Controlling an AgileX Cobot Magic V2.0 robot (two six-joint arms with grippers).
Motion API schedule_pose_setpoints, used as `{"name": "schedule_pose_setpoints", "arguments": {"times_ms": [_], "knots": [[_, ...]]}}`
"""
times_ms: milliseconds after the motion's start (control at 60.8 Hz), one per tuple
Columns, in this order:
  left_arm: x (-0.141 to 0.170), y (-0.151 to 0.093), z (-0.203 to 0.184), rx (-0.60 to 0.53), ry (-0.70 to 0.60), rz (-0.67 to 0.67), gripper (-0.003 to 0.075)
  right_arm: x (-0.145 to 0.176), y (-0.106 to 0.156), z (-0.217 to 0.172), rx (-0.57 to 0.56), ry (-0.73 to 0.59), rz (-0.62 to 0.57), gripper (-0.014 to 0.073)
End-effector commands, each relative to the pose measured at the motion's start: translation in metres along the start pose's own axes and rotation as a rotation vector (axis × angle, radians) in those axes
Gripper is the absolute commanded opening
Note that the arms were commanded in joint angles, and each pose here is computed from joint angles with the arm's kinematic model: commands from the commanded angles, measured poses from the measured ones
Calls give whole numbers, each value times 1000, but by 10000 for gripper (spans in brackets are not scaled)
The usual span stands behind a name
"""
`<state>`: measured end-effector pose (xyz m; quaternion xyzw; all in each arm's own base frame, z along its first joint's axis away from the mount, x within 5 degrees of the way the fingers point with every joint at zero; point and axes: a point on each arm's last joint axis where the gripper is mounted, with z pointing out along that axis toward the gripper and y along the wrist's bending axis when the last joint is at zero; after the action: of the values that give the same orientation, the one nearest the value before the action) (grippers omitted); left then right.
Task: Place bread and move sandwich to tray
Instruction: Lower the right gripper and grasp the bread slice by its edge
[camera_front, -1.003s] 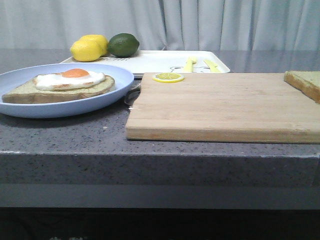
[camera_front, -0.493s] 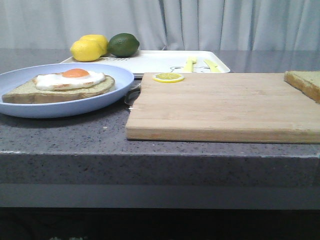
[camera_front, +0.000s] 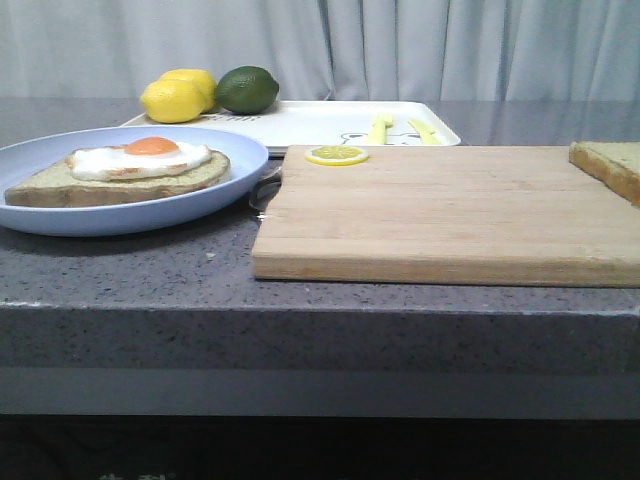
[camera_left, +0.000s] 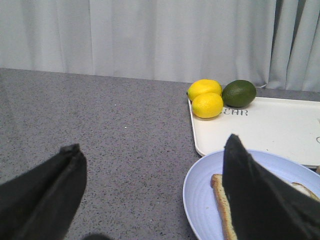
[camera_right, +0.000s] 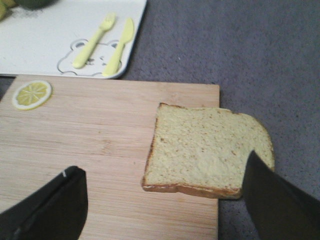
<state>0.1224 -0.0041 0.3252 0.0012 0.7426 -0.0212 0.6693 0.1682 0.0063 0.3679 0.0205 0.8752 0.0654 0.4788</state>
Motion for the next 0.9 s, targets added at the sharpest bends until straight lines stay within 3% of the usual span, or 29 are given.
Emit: {"name": "schedule_pose_setpoints", "arguments": {"times_ms": [0,296,543,888], "knots": [[-20,-1,-1,3,-115,-7,557,-30,-8,14,34,-4,34,636],[-20,-1,-1,3,-115,-7,557,-68,-70,80,96,268,218,636],[-20,-1,-1,3,-115,-7,557,-67,-113,123,-133,484,278,636],[-20,-1,-1,3,-115,-7,557,-44,-135,167,-208,644,296,636]]}}
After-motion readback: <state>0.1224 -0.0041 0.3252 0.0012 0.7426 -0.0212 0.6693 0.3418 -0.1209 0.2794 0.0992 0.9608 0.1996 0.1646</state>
